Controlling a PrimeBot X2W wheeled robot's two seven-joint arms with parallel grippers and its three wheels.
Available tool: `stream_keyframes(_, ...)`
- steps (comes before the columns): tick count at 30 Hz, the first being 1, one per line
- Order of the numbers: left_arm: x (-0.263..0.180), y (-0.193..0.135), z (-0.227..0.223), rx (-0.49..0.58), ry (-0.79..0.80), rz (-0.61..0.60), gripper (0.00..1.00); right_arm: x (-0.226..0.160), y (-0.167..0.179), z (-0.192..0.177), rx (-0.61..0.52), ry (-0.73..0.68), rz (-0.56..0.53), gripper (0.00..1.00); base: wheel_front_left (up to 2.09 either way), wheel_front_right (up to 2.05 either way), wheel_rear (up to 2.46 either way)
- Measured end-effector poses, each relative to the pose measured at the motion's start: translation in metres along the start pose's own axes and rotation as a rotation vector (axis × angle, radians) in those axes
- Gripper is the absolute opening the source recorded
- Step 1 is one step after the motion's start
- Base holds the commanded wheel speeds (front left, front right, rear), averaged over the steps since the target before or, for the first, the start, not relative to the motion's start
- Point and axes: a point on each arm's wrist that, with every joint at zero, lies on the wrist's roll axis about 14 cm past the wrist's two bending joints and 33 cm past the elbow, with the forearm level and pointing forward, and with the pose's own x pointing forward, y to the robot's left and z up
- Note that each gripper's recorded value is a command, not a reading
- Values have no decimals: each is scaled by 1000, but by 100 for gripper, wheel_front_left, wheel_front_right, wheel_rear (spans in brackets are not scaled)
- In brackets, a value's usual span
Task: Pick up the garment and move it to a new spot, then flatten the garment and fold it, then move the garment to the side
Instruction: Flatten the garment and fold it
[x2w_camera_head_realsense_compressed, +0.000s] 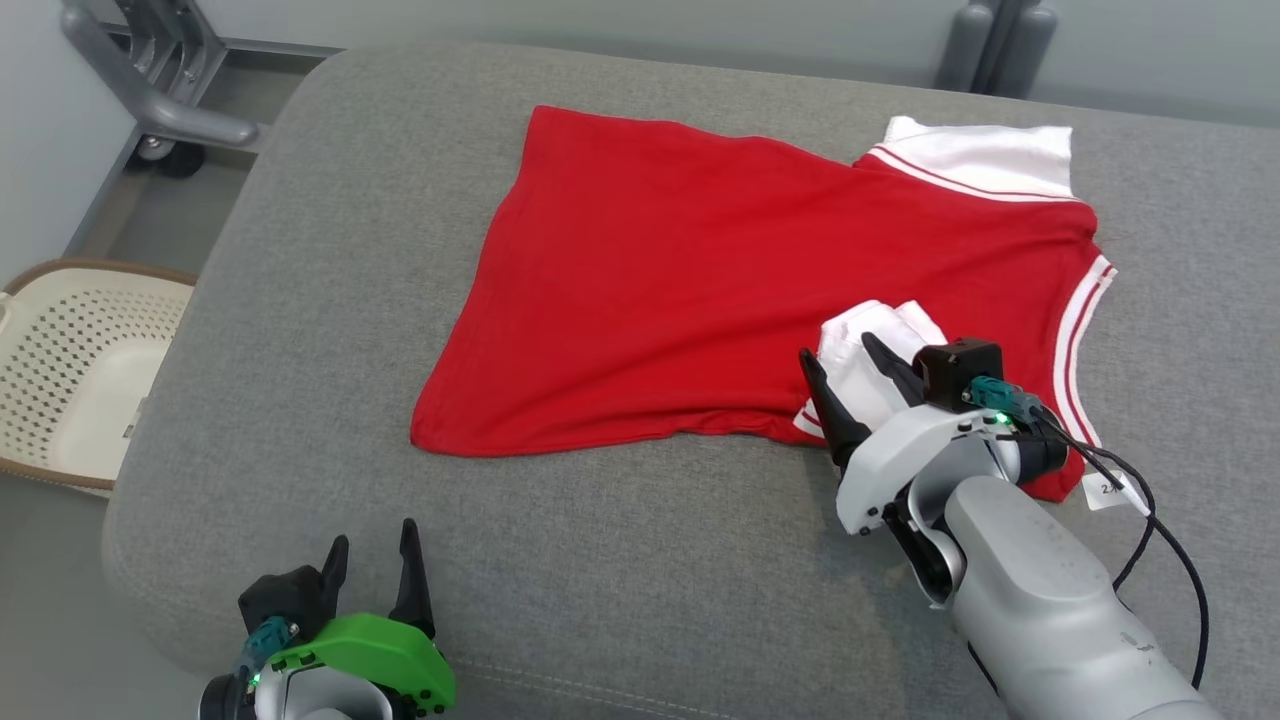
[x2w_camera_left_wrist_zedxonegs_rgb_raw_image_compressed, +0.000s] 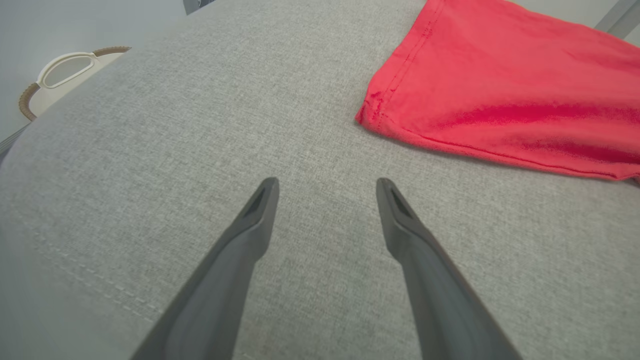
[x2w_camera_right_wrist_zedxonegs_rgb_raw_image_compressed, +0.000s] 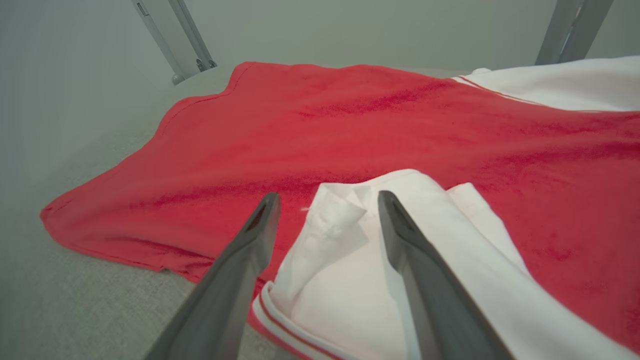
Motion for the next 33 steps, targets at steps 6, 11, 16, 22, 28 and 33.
stream_keyframes(6, -7, 11, 0, -9, -4, 33, 100, 14, 7, -12, -6, 51, 20, 47, 0, 0, 0)
stream_keyframes(11, -7, 11, -1, -10, -2, 35, 100, 11, 0, -16, -3, 61, -2, 0, 0, 0, 0)
stream_keyframes(16, 1, -5, 1, -1, -5, -17, 100, -9, -8, -5, 22, -4, -35, 0, 0, 0, 0)
stream_keyframes(22, 9, -32, -1, 23, 2, -99, 100, -64, -11, -5, 81, -88, -76, 0, 0, 0, 0)
stream_keyframes(28, 20, -63, -4, 55, 15, -193, 100, -141, -39, -31, 163, -79, -220, 100, 0, 0, 0)
stream_keyframes(33, 26, -88, -9, 73, 33, -260, 100, -180, -57, -22, 170, -130, -306, 100, 0, 0, 0)
